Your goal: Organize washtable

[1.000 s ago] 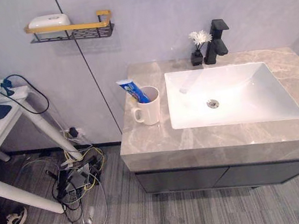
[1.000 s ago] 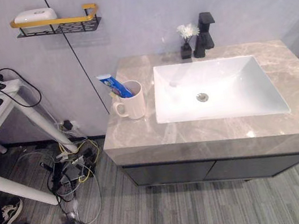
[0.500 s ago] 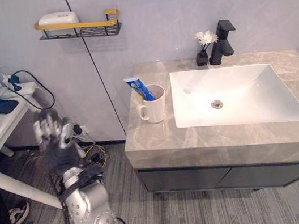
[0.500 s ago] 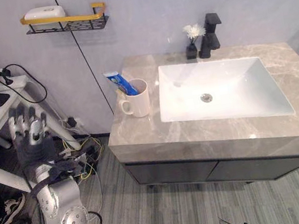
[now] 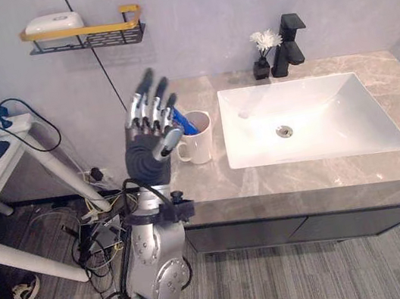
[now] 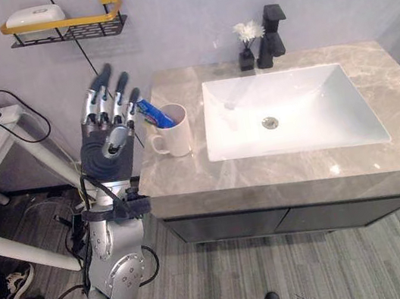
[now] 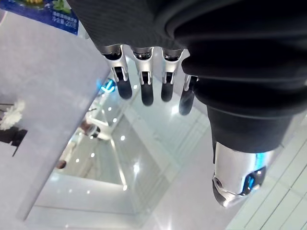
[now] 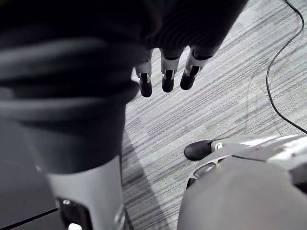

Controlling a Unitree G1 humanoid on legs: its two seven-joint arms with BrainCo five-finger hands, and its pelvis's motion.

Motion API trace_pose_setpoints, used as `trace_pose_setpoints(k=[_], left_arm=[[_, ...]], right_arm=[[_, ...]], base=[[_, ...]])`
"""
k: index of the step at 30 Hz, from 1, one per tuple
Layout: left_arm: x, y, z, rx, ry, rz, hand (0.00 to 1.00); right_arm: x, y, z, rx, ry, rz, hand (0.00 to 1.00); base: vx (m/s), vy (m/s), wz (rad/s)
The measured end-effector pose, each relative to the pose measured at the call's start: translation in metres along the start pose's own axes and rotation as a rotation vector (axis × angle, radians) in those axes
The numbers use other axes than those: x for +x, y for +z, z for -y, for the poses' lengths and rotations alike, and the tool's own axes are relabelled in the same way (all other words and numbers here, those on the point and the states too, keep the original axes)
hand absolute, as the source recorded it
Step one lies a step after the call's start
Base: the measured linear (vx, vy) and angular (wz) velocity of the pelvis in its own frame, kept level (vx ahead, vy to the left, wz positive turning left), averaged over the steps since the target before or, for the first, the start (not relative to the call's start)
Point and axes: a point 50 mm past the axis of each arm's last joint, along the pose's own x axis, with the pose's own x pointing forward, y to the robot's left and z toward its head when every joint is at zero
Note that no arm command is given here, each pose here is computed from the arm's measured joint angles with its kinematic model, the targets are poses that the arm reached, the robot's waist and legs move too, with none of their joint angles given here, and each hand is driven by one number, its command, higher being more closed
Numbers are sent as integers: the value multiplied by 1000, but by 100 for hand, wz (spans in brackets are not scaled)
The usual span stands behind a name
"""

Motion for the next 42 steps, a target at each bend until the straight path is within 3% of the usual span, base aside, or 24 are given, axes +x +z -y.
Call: trace_pose_setpoints(k=[11,19,24,29,42], left_arm=[[-2,-29,9,-8,-88,-149,100],[-13,-60,0,19,-67,-304,100],[-37,-101,-35,267,-14,-536,100],[-50,-110,-69,442,63,-635,100],[-41,-97,-101,537,199,-587,100]], right_arm=[[-1,-1,-4,-15,11,0,0],[0,1,-5,-12,12,5,0],[0,6,-10,-11,24,22,0],[1,8,-12,-9,29,25,0],[1,12,-16,1,35,32,0]], base=[[-28,22,-5],[12,5,-4],[0,0,0],[10,3,-6],[8,4,-5]])
